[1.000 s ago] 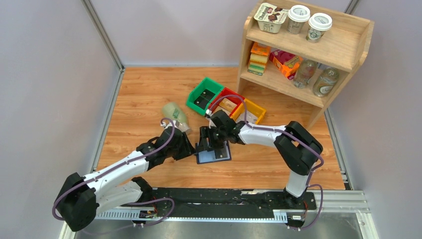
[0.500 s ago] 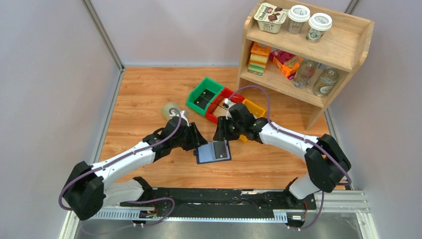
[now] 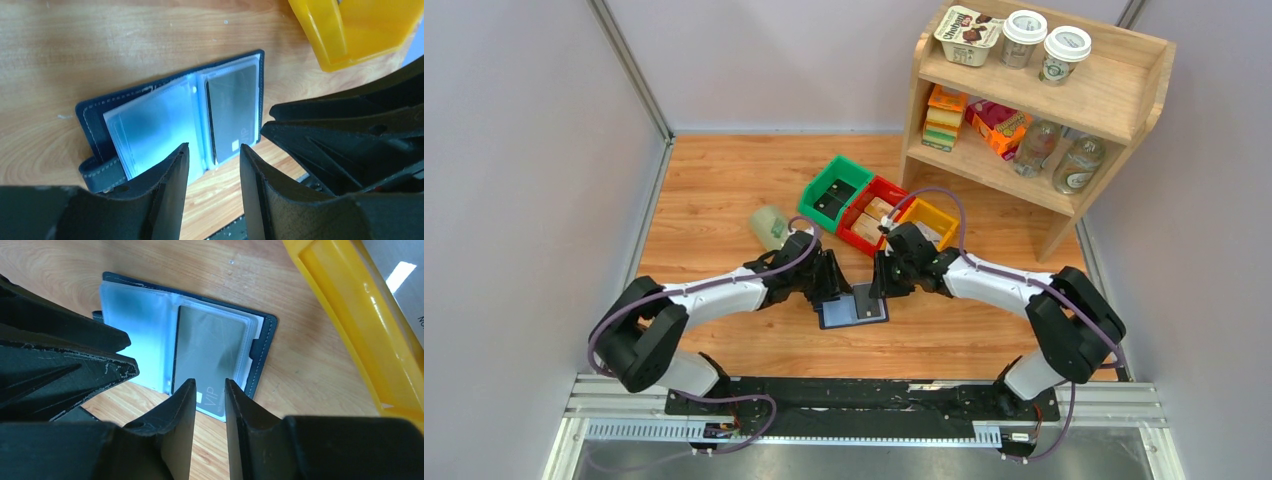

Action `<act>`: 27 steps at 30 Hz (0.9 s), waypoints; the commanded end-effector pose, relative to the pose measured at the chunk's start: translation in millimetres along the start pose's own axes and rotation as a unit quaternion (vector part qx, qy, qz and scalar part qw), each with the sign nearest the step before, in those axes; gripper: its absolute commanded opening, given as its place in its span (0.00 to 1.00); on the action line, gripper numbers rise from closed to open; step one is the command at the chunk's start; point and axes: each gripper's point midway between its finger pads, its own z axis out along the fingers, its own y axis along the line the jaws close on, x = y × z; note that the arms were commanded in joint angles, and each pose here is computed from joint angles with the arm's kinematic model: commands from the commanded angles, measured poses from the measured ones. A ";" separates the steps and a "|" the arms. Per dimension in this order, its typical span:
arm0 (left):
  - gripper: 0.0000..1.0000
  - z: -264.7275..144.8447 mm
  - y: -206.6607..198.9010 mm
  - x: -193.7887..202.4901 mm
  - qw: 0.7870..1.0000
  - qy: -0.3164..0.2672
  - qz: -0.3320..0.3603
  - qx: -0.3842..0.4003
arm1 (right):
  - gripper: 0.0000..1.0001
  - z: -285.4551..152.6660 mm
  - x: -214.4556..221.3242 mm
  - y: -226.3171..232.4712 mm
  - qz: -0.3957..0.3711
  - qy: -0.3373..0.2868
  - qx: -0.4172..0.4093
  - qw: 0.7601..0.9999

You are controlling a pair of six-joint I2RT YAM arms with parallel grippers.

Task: Take the credit cards out of the card holder
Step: Remove the credit card from the card holder.

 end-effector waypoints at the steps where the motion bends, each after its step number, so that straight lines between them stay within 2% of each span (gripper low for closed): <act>1: 0.49 11.0 -15.7 -16.3 1.000 -0.022 0.014 0.017 | 0.30 10.9 -4.6 -5.2 -0.006 -0.015 0.010 1.000; 14: 0.47 32.7 -15.1 -1.6 0.999 0.016 -0.004 0.038 | 0.29 23.3 18.7 -18.1 0.004 0.012 0.013 1.000; 27: 0.42 30.6 -22.5 7.6 0.997 0.027 -0.026 0.068 | 0.29 29.1 23.7 -15.9 0.014 0.022 0.003 1.000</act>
